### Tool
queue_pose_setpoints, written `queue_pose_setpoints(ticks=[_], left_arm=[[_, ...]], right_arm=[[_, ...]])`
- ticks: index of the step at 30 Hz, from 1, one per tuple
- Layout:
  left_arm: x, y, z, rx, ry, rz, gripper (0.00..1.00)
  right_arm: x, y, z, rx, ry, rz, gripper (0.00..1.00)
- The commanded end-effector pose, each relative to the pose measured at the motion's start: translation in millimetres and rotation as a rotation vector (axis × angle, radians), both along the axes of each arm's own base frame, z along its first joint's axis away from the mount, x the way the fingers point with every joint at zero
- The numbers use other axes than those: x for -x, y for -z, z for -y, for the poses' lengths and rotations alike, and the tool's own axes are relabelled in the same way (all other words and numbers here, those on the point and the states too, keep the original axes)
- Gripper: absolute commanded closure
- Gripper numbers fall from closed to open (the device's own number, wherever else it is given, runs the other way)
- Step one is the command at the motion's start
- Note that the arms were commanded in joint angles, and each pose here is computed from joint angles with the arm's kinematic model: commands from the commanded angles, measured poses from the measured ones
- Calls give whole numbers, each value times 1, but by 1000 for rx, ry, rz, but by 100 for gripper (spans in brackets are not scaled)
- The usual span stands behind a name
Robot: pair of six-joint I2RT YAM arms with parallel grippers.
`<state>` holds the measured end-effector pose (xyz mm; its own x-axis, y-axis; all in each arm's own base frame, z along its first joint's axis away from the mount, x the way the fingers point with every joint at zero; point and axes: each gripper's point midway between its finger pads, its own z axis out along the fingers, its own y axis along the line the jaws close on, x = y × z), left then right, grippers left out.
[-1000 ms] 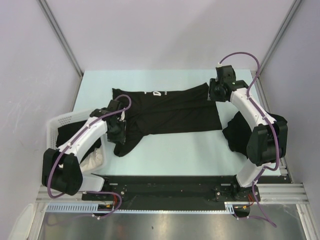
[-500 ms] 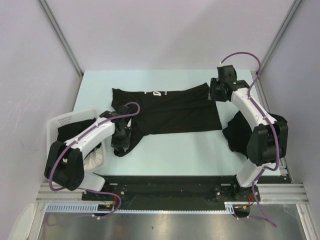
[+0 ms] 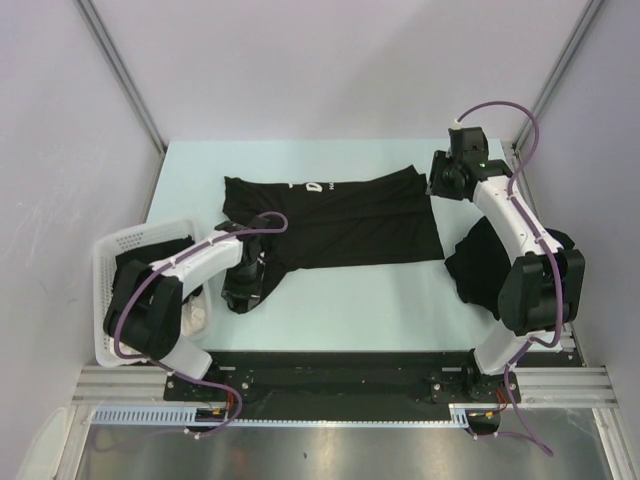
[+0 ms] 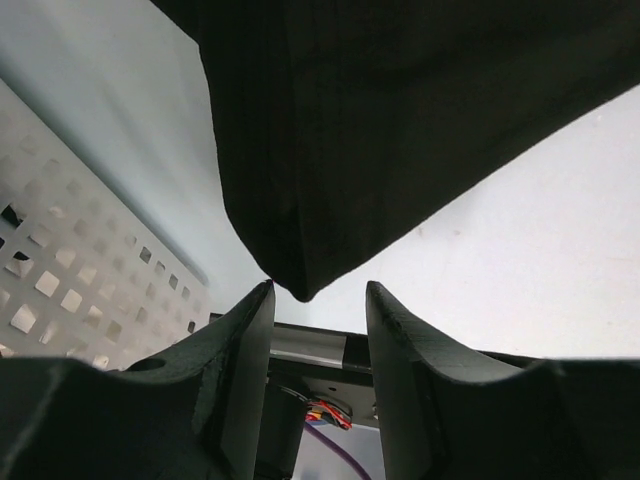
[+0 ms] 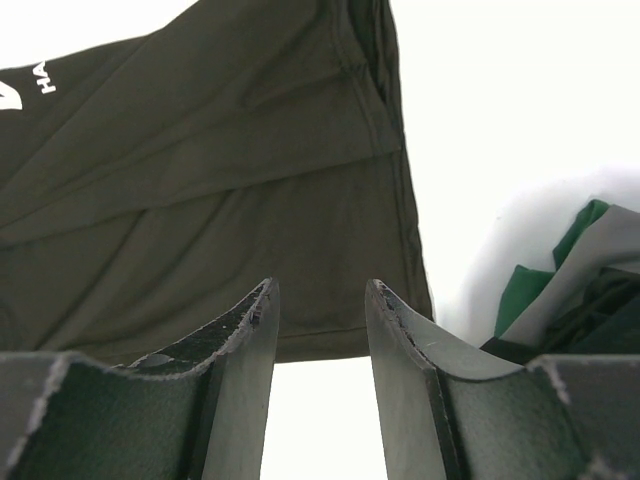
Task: Fold and stack the t-shirts
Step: Fold the tshirt
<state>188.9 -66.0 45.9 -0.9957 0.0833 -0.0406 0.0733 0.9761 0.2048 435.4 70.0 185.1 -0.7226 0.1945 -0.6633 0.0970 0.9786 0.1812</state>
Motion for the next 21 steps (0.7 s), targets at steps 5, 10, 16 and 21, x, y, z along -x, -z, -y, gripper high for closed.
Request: queue_pose_setpoints(ticks=[5, 10, 16, 21], left_arm=[[-11, 2, 5, -10, -16, 13, 65], [-11, 5, 6, -8, -16, 3, 83], [-13, -5, 6, -10, -18, 23, 100], [-25, -26, 8, -13, -18, 69, 100]], right_arm=[[-3, -25, 13, -20, 17, 81, 55], [-4, -21, 11, -39, -1, 68, 55], [-7, -18, 8, -53, -13, 68, 54], [-11, -15, 5, -71, -20, 70, 54]])
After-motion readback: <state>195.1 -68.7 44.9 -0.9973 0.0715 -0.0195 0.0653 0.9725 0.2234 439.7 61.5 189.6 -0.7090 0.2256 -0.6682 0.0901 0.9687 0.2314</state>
